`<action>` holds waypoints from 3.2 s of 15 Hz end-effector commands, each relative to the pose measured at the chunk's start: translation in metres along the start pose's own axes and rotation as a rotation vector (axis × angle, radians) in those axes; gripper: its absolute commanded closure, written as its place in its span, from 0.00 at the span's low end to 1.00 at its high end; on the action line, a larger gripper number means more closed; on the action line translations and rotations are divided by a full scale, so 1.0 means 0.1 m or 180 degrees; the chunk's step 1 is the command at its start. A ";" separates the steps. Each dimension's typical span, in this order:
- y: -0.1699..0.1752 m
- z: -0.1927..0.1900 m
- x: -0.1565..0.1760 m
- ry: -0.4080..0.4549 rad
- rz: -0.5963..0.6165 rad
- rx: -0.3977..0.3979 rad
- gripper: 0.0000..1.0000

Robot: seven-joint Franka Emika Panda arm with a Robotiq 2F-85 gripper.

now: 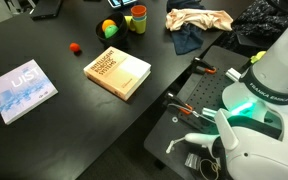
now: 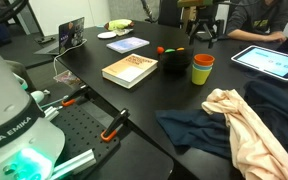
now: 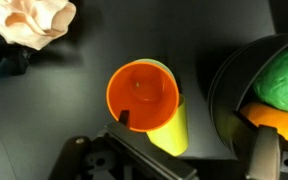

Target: Stack the cups together

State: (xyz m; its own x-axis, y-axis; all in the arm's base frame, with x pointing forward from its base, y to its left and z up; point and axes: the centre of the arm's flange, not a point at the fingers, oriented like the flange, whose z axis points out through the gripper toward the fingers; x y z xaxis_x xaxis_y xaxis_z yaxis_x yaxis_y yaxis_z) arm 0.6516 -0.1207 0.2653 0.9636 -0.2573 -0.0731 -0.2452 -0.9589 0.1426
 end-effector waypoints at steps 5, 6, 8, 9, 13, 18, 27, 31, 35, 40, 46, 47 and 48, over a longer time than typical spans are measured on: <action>-0.13 0.33 0.56 0.0411 0.0305 -0.0269 0.00; -0.14 0.38 0.59 0.0469 0.0304 -0.0275 0.00; -0.15 0.45 0.65 0.0588 0.0273 -0.0325 0.00; -0.16 0.48 0.68 0.0600 0.0273 -0.0304 0.00; -0.16 0.63 0.71 0.0509 0.0307 -0.0321 0.00; -0.09 0.63 0.73 0.0435 0.0331 -0.0397 0.00; 0.03 0.76 0.56 0.0093 0.0347 -0.0491 0.00; -0.03 0.89 0.53 0.0180 0.0289 -0.0437 0.00; -0.07 0.99 0.54 0.0331 0.0218 -0.0434 0.00; -0.05 1.09 0.55 0.0438 0.0171 -0.0460 0.32; -0.03 0.94 0.63 0.0548 0.0145 -0.0492 0.51; -0.02 0.89 0.65 0.0569 0.0143 -0.0525 0.51; -0.02 0.85 0.68 0.0586 0.0128 -0.0530 0.51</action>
State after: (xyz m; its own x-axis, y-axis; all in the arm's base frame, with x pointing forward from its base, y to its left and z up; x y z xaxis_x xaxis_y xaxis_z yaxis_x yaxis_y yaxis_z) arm 0.7015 -0.1463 0.1579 0.9551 -0.2853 0.0797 -0.2961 -0.9128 0.2813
